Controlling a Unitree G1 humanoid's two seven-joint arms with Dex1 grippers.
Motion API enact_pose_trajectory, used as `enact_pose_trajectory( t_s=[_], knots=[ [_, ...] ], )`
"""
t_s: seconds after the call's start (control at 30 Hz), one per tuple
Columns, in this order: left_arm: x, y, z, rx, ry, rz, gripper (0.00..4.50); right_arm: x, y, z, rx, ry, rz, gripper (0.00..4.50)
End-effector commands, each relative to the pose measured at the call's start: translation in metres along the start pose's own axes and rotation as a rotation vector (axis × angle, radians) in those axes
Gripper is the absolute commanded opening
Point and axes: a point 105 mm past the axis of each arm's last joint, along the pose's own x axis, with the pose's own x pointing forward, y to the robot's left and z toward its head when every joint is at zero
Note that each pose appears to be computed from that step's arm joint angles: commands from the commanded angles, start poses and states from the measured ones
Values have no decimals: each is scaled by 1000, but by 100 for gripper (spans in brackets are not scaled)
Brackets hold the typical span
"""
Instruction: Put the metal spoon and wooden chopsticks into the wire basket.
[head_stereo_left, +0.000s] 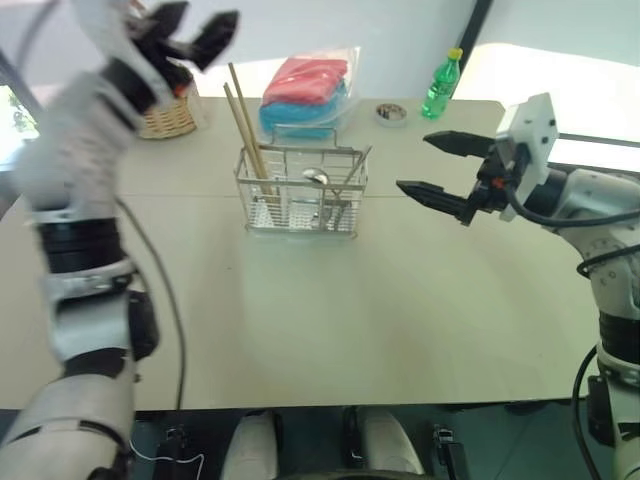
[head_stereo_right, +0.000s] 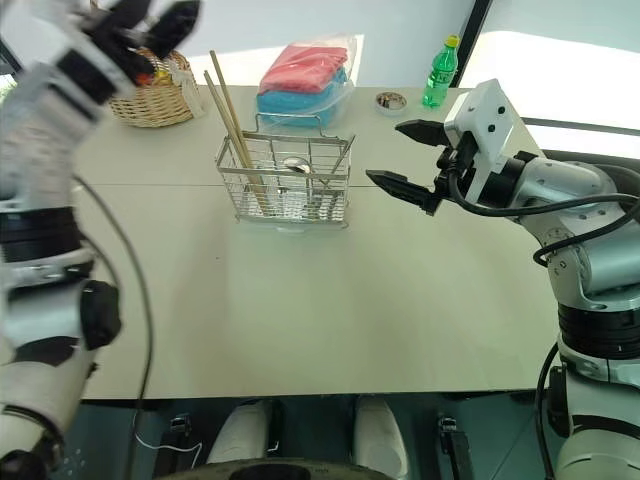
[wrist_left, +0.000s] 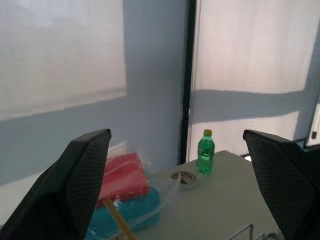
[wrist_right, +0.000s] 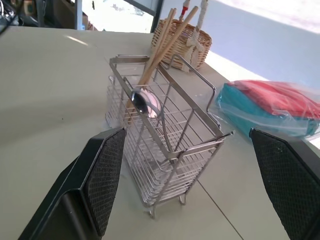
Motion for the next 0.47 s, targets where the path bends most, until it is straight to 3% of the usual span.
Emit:
enact_pose_trajectory(
  t_s=[0.03,0.23,0.47],
  knots=[
    [-28,-22,-16,92,130,-177,447,-6,-6,4,-48,7,0,411],
    [-72,-54,-63,138,394,-340,447,-3,1,-3,-57,42,48,411],
    [-90,-65,-83,88,495,-359,447,1,5,-10,-52,62,70,411]
  ],
)
